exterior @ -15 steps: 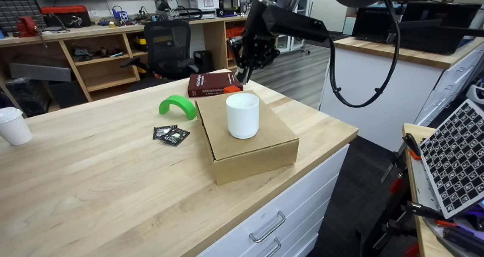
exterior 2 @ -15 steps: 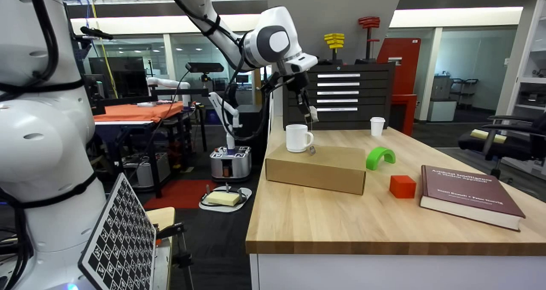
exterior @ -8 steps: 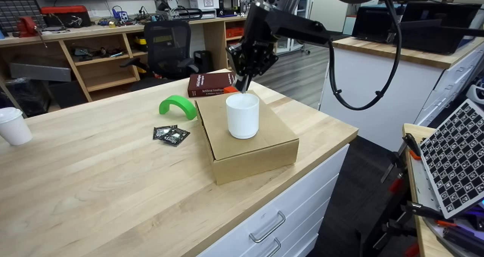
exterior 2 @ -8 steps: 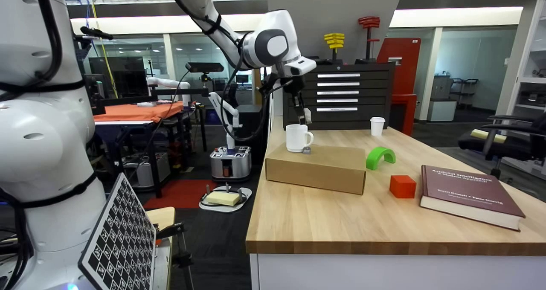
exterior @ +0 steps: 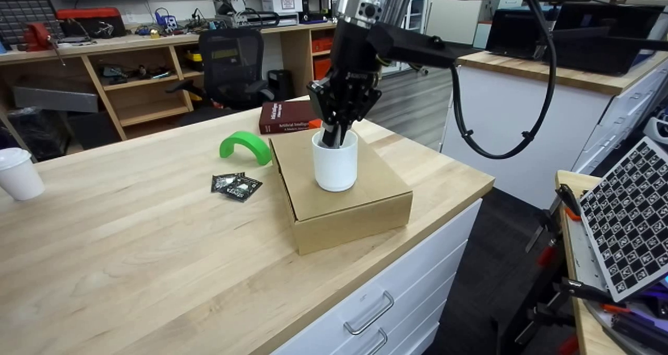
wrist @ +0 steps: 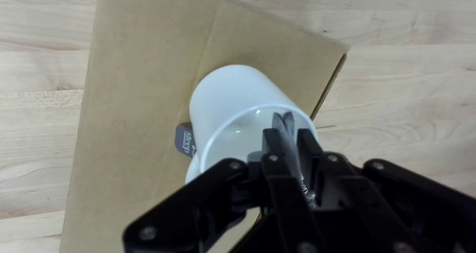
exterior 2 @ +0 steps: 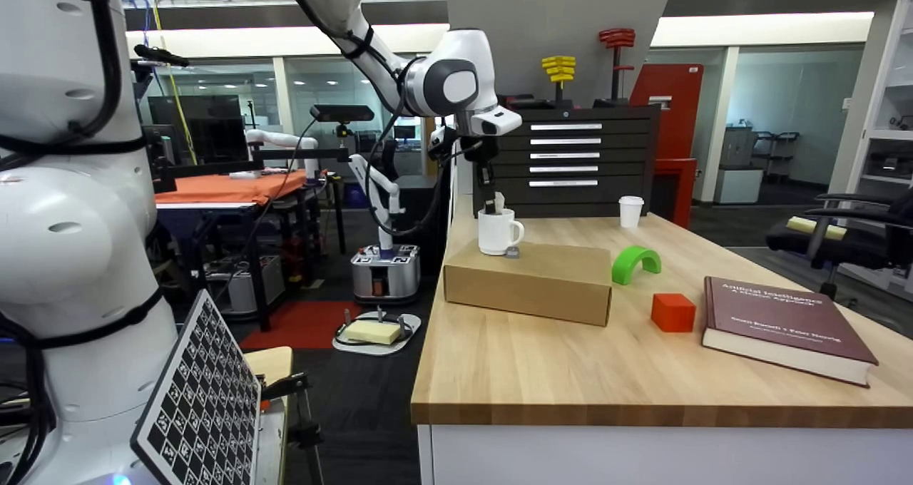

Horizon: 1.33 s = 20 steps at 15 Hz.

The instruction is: Put the teabag in the mug

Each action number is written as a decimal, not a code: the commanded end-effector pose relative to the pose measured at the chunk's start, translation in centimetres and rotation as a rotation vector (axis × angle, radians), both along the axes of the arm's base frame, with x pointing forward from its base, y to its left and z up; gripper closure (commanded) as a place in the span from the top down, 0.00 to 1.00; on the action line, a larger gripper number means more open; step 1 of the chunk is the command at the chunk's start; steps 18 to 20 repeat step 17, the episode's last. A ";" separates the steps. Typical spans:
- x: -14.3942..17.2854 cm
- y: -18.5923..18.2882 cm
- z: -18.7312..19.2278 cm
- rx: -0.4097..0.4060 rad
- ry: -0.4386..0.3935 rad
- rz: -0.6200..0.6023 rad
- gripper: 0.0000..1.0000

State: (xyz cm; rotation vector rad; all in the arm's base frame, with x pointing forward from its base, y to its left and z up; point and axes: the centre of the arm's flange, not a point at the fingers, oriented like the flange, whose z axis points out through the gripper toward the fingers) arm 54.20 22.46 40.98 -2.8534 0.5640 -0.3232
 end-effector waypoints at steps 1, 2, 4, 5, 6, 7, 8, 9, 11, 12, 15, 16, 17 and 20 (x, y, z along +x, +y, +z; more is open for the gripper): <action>-0.2 1.0 1.6 0.001 0.024 0.011 0.49; -0.3 1.2 1.8 -0.001 0.020 0.010 0.56; -0.4 1.3 2.3 -0.013 -0.010 0.000 0.69; -0.3 1.3 2.8 -0.015 -0.022 -0.006 0.75; -0.4 1.2 3.4 -0.010 -0.048 -0.013 0.82; -0.3 1.1 4.0 -0.005 -0.069 -0.019 0.88; -0.4 1.1 4.7 -0.003 -0.101 -0.030 0.95; -0.5 0.9 5.4 -0.002 -0.129 -0.038 0.99; 0.5 -0.2 5.7 0.003 -0.174 -0.080 1.00; 0.6 0.5 5.1 0.010 -0.132 -0.029 1.00; 0.7 0.4 5.0 0.009 -0.134 -0.030 1.00; 0.6 0.5 4.9 0.009 -0.131 -0.028 1.00; 0.7 0.5 4.8 0.008 -0.130 -0.029 1.00; 0.7 0.5 4.8 0.008 -0.130 -0.029 1.00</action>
